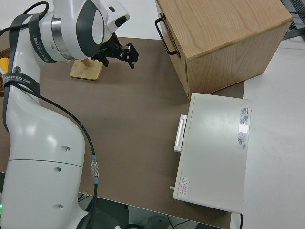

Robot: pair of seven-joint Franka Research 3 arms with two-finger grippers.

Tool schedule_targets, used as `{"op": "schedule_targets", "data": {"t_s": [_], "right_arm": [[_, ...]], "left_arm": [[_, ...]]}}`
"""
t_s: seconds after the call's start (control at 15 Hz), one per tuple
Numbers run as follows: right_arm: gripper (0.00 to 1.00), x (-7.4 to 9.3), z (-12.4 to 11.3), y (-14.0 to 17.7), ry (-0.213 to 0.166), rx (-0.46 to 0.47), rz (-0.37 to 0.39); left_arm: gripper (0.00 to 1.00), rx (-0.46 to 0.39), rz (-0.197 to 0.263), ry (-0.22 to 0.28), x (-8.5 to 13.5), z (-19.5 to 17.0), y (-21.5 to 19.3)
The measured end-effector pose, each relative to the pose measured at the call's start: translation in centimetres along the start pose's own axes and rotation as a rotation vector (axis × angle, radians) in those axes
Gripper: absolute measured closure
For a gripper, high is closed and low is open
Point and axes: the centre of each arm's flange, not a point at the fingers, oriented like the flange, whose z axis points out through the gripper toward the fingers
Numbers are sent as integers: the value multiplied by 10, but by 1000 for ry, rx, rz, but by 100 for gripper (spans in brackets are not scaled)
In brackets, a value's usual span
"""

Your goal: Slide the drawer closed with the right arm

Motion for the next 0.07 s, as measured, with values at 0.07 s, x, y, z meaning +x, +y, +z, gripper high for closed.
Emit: {"op": "schedule_targets", "data": {"t_s": [0.07], "right_arm": [[1,0,0,0,0,-5,-2]], "left_arm": [[0,0,0,0,0,0,0]]}}
